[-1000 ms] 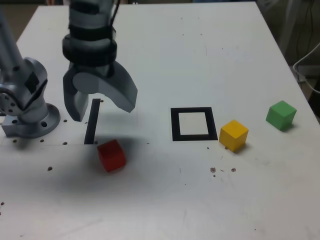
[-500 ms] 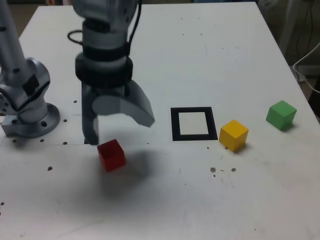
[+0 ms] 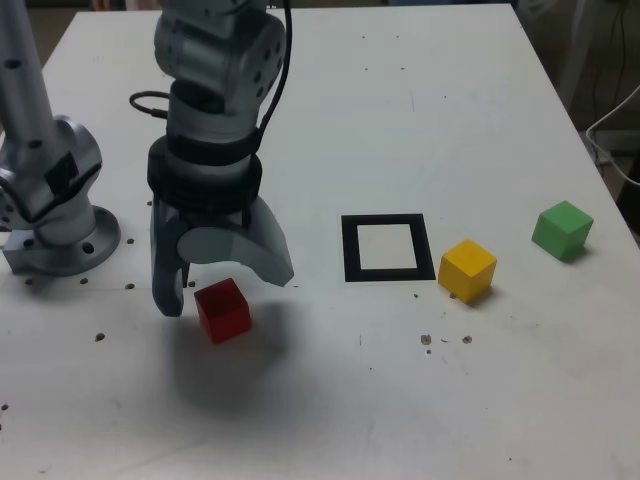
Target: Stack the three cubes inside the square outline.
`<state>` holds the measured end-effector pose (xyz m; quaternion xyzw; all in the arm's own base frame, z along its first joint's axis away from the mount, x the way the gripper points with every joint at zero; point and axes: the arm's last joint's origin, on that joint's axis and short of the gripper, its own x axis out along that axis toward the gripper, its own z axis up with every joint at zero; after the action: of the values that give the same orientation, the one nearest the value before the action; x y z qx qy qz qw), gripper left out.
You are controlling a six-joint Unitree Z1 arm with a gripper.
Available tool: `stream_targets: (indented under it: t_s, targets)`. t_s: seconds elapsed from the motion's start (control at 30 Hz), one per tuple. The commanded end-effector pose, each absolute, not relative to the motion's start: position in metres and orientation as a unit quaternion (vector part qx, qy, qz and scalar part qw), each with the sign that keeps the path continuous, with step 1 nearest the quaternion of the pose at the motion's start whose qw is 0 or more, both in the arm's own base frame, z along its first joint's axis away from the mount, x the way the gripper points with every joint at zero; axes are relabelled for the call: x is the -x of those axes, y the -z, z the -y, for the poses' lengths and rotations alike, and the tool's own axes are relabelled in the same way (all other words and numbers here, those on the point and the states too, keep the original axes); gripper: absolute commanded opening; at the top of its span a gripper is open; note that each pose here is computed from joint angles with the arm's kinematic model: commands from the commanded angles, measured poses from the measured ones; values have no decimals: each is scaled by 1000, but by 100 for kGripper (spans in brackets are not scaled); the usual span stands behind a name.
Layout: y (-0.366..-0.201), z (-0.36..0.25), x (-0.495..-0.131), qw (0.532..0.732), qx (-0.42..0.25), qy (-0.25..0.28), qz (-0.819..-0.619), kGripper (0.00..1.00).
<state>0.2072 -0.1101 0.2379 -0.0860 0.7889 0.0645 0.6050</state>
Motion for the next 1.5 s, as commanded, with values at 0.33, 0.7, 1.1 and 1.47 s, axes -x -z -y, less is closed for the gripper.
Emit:
stream_targets:
  t_s: [0.33,0.7,1.1,1.47]
  targets:
    - [-218,115,-213,609,104,-55,-785,94]
    - [-216,113,-209,610,103,-54,-784,86]
    - [-214,113,-210,613,107,-60,-780,60]
    - [-211,112,-210,616,106,-75,-777,44]
